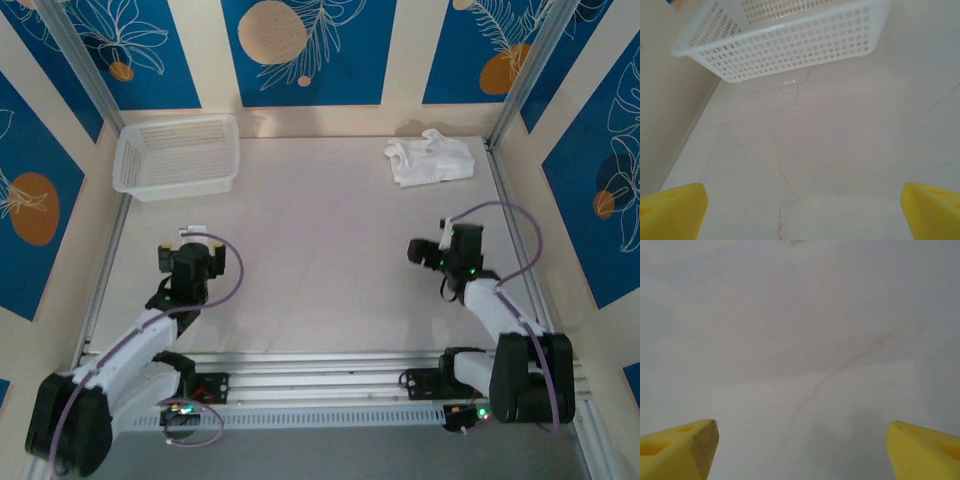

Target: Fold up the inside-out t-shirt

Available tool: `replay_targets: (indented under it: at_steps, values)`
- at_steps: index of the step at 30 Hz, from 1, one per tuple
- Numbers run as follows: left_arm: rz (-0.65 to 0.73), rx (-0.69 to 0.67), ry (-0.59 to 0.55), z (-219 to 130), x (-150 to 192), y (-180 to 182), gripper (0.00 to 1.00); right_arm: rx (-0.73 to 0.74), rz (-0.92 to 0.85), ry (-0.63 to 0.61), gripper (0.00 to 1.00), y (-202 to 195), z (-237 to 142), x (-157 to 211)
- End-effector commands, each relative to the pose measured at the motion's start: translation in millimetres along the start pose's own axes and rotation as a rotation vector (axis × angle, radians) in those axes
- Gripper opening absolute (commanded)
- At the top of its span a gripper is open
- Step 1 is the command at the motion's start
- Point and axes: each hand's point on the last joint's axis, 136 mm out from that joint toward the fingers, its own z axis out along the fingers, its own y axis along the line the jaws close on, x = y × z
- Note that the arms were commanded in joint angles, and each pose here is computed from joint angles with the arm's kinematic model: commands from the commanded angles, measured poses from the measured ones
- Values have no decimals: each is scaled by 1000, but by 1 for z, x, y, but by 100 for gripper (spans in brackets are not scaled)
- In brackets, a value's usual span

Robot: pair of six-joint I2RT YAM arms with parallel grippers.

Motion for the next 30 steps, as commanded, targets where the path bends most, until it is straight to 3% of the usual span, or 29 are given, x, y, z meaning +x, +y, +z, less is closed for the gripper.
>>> replay_targets:
  at_steps: [1, 3, 4, 6, 7, 10, 11, 13, 18, 21, 30]
  values:
    - [-42, 52, -86, 21, -18, -10, 99, 17, -148, -375, 89, 7, 1, -77]
    - [-74, 95, -147, 32, -23, -16, 99, -60, -199, -398, 89, 22, 7, -85]
    - [-99, 106, -170, 39, -25, -16, 99, -77, -189, -344, 89, 24, 15, -83]
    - [-88, 124, -155, 55, -20, -17, 99, -137, -192, -336, 94, 34, 20, -86]
    - [-94, 133, -157, 63, -17, -17, 99, -151, -169, -355, 98, 35, 19, -88]
    - [-146, 196, -141, 85, 3, -21, 99, -123, -162, -435, 100, 28, 37, -77]
    - [-148, 219, -181, 89, -3, -24, 99, -117, -161, -376, 100, 27, 37, -73]
    - [-115, 248, -96, 92, 2, -31, 99, -131, -160, -412, 99, 29, 38, -77]
    - [-100, 256, -114, 91, -2, -34, 99, -57, -131, -391, 99, 18, 38, -78]
    - [-61, 341, -103, 90, -3, -49, 99, -50, -135, -396, 99, 18, 38, -78]
    - [-63, 347, -103, 90, -3, -49, 99, -66, -139, -377, 99, 20, 41, -78]
